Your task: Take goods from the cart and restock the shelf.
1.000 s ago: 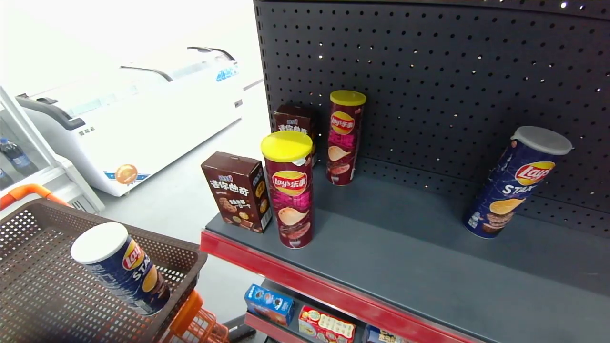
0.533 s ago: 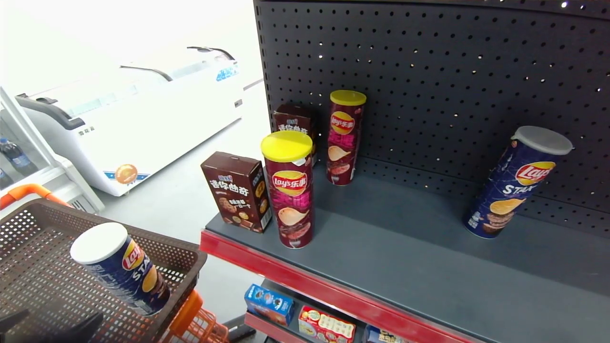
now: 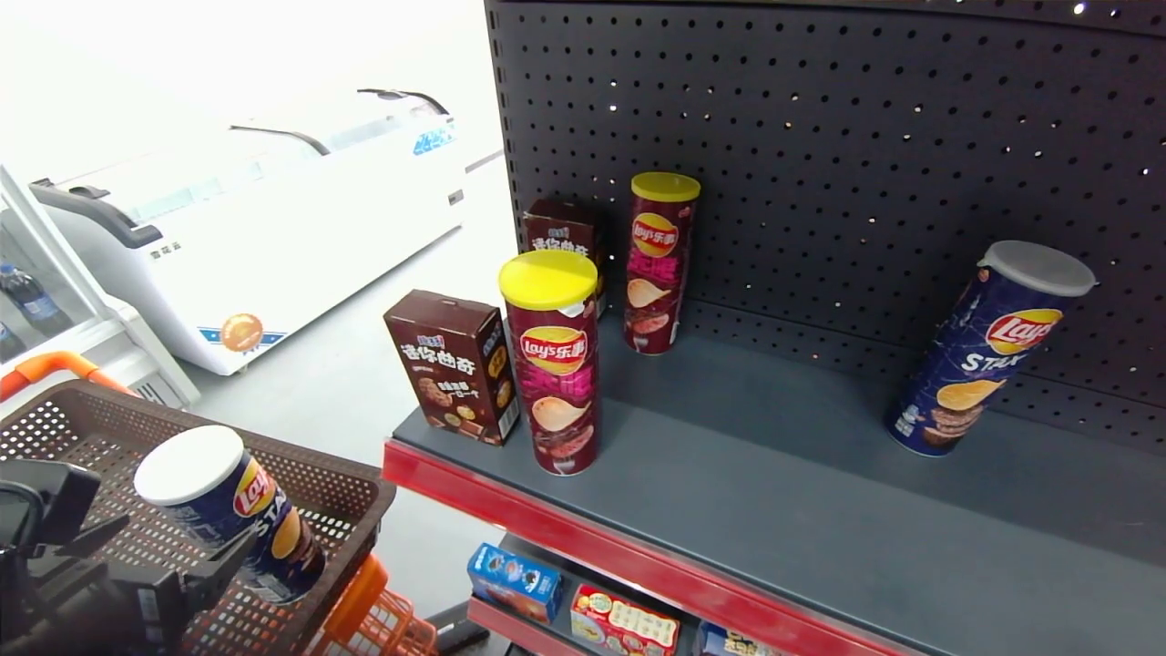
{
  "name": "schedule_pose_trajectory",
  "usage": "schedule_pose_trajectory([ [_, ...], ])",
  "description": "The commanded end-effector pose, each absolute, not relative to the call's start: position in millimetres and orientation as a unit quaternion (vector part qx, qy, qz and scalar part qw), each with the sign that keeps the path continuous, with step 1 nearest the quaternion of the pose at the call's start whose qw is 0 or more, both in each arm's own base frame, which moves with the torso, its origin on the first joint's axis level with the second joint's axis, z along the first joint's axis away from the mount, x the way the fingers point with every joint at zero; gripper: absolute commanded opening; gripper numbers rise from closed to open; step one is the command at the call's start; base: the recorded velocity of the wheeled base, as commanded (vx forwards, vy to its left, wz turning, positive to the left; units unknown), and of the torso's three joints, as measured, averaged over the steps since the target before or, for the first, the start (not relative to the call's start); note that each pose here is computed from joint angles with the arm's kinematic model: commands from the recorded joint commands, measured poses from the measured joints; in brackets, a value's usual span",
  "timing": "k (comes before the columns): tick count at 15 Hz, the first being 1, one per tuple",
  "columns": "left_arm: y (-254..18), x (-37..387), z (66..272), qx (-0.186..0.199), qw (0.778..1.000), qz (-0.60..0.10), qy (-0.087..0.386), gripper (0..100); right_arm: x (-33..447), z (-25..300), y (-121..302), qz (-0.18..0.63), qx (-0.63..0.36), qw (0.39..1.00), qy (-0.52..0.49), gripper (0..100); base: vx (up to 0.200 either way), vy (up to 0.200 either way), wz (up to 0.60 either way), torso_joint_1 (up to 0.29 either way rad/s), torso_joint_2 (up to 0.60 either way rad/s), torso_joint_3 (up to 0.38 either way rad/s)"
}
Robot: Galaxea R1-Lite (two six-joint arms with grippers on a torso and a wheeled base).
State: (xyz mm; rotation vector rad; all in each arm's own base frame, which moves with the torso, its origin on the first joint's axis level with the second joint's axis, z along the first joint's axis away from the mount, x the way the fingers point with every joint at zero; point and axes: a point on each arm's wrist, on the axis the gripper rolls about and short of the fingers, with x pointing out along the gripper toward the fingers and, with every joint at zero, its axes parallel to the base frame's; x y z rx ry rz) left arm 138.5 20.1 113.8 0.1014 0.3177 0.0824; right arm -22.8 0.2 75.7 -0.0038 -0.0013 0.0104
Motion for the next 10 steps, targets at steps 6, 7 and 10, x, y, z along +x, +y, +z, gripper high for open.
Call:
schedule_pose_trajectory([
  [6, 33.9, 170.1, 85.3, 0.052, 0.978, 0.063, 0.194, 100, -22.8, 75.6, 0.2, 0.005, -0.002, 1.000, -0.001, 100, 0.000, 0.000, 0.00, 0.000, 0.00, 0.000],
  [7, 33.9, 171.8, 81.9, 0.050, 0.976, 0.060, 0.203, 100, -22.8, 75.6, 0.2, 0.005, -0.002, 1.000, -0.001, 100, 0.000, 0.000, 0.00, 0.000, 0.00, 0.000],
  [10, 33.9, 174.3, 76.6, 0.045, 0.973, 0.058, 0.217, 100, -22.8, 75.6, 0.2, 0.005, -0.002, 1.000, -0.001, 100, 0.000, 0.000, 0.00, 0.000, 0.00, 0.000],
])
